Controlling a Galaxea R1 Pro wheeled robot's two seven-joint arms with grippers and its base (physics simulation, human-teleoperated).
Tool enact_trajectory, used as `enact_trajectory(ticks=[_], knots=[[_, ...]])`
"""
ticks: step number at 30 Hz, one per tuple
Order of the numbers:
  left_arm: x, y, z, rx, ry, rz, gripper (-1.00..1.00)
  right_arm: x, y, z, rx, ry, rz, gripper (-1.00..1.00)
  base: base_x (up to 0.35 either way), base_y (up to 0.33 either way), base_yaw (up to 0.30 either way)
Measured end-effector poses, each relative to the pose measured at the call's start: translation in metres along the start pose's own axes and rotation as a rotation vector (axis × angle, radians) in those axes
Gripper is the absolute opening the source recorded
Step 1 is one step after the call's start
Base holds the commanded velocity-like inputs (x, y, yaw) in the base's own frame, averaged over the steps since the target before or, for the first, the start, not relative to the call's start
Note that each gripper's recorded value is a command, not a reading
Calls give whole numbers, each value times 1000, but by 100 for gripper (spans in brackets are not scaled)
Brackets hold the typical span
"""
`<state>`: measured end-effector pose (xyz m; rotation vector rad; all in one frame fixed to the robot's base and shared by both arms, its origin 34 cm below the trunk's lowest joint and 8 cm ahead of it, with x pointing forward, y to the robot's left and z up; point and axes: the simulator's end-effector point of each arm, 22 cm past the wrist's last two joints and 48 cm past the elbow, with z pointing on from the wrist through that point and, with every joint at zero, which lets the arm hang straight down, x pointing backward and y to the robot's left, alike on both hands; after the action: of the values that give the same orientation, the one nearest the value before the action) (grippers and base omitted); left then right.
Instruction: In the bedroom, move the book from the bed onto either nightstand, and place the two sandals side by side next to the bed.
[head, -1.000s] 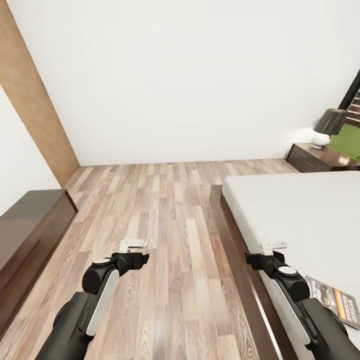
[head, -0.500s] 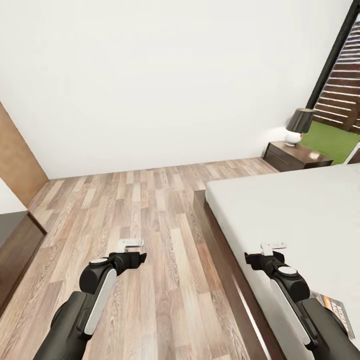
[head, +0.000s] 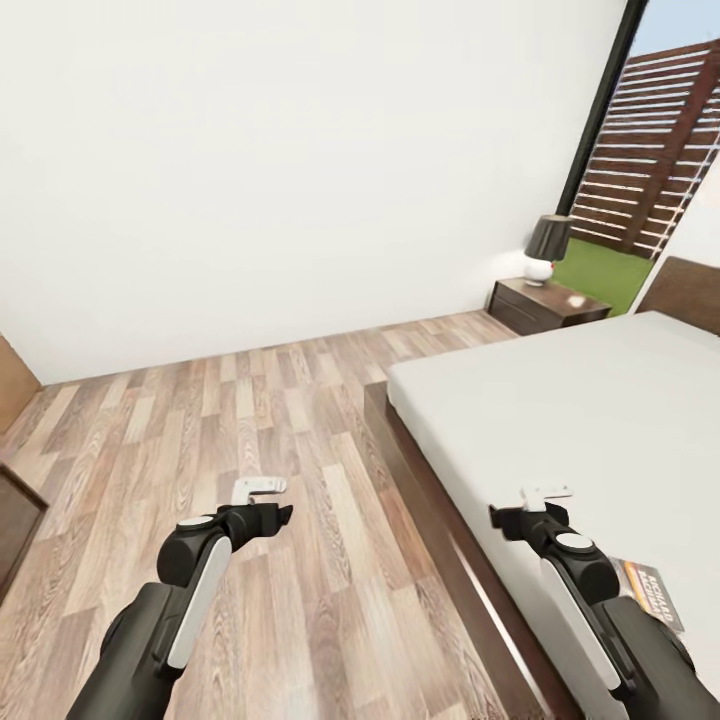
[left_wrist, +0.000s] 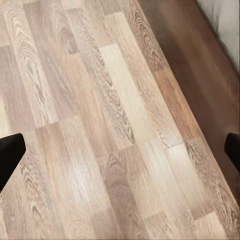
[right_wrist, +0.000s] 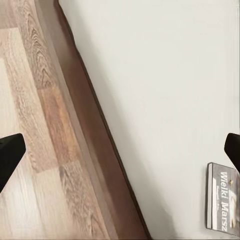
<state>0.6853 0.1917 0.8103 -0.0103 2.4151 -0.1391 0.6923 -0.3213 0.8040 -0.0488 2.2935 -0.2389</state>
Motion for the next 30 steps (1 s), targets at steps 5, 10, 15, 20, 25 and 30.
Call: enact_trajectory(ticks=[5,10,15,20,25,30], knots=[[-5,0,-6,-1,0,-2,100,-5,-1,-5,0,0,0,100,0,9,-131],[-10,1,-12,-4,-1,-5,100,-11,-3,-10,0,0,0,100,0,1,-43],[-14,1,-17,-5,-1,-5,100,-16,-4,-15,0,-1,0,100,0,0,-226],[-19,1,-23,-7,-3,-5,100,-20,-6,-21,1,-1,0,100,0,0,-269],[-23,0,-29,-8,-4,-4,100,-25,-7,-26,1,-2,1,100,0,0,-278],[-28,-1,-35,-6,-5,-4,100,-30,-9,-31,1,-3,0,100,0,0,-279]])
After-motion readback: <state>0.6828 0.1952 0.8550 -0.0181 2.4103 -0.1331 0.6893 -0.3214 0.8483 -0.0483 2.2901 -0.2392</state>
